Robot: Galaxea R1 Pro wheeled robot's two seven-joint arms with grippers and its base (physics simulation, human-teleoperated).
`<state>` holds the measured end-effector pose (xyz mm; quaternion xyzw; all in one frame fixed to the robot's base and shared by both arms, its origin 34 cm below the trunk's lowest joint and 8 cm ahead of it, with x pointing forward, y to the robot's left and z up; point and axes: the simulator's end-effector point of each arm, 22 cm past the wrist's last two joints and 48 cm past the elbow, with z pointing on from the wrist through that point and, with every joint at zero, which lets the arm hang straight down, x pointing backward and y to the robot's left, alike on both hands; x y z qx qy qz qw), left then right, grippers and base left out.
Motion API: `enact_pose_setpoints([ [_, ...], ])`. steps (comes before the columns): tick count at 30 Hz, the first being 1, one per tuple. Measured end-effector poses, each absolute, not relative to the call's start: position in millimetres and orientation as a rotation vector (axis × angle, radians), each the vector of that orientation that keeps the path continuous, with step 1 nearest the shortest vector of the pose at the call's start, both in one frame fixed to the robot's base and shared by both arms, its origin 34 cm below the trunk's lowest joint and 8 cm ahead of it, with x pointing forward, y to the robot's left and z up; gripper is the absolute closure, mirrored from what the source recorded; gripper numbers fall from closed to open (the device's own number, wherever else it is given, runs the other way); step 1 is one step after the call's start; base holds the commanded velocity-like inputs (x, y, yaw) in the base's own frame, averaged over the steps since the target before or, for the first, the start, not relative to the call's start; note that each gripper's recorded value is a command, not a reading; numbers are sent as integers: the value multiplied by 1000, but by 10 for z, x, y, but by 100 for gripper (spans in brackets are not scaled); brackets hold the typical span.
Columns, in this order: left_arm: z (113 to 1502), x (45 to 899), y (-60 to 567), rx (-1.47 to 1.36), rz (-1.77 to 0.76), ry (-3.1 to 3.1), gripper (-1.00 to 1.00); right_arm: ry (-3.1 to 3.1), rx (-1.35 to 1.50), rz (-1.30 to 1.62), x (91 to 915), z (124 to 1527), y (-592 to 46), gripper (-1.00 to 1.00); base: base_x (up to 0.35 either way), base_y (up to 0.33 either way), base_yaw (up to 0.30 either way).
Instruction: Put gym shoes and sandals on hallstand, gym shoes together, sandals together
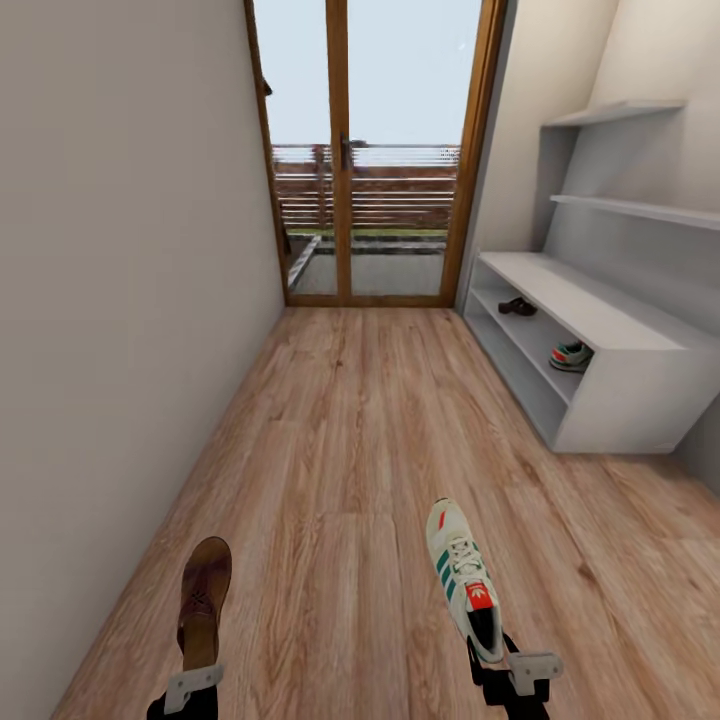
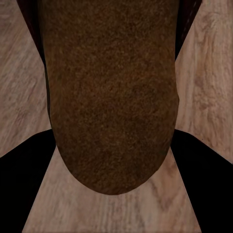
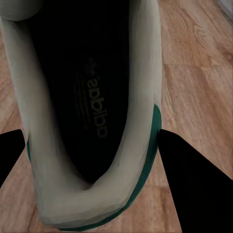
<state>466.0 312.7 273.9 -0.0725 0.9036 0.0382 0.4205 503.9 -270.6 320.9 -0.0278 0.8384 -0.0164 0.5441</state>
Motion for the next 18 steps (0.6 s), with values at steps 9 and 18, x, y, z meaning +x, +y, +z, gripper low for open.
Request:
enact_pose_setpoints([
  [9, 2739, 4660, 3127, -182, 96, 2264, 100, 1990, -67, -39, 5039, 3209, -2706, 100, 339, 0, 0],
  [18, 2739, 4660, 3127, -182, 96, 2264, 100, 1989, -67, -39, 5039, 3210, -2706, 100, 339, 0, 0],
])
